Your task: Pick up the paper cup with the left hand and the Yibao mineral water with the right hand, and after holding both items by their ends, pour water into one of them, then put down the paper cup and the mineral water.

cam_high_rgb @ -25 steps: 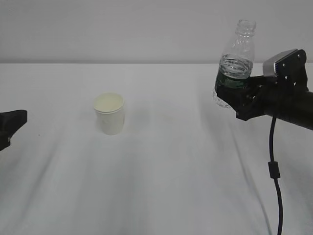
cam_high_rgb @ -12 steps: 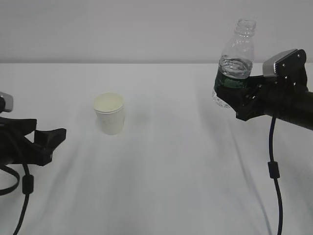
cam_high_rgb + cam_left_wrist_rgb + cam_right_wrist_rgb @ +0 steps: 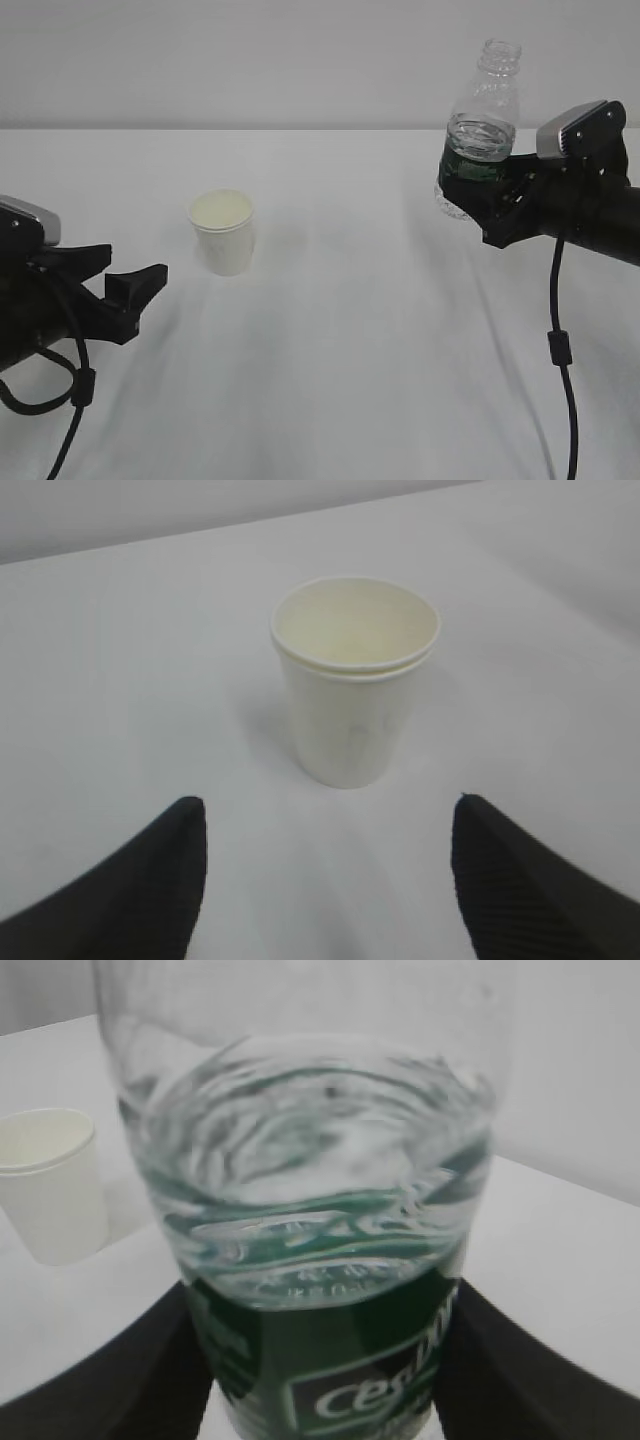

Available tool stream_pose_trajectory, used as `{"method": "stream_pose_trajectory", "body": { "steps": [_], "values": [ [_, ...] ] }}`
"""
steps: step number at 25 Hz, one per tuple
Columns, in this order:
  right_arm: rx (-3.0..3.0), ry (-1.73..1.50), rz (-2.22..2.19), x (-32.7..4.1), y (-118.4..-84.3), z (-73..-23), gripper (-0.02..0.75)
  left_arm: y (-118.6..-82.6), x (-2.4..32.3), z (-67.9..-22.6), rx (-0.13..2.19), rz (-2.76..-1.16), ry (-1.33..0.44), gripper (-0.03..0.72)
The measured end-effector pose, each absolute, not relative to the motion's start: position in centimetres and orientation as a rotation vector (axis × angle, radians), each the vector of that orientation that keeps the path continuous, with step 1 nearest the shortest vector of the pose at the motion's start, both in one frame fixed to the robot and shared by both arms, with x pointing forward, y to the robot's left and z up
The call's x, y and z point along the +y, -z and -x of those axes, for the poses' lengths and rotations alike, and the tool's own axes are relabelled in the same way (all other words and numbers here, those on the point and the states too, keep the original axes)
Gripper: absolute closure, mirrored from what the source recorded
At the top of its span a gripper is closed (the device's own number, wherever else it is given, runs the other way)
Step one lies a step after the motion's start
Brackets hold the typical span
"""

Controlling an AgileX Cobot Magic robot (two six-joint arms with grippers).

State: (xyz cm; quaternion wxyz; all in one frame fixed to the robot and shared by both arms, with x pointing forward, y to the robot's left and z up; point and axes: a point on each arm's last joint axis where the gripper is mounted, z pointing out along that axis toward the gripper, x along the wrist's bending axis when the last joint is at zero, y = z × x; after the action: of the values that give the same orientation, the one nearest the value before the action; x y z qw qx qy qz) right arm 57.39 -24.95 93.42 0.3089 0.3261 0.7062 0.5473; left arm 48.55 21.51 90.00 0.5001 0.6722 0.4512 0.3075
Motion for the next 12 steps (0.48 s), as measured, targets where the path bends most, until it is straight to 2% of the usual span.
{"method": "stream_pose_trajectory", "body": {
  "steps": [4, 12],
  "values": [
    [1.876, -1.446, -0.852, -24.9, -93.4, -57.3, 0.276, -88.8, 21.3, -48.9, 1.078, -1.600, -0.740, 0.141],
    [1.885, -1.446, -0.838, -24.8, -93.4, -57.3, 0.277, -86.1, 21.2, -49.1, 1.129, -1.660, -0.694, 0.141]
  ]
}}
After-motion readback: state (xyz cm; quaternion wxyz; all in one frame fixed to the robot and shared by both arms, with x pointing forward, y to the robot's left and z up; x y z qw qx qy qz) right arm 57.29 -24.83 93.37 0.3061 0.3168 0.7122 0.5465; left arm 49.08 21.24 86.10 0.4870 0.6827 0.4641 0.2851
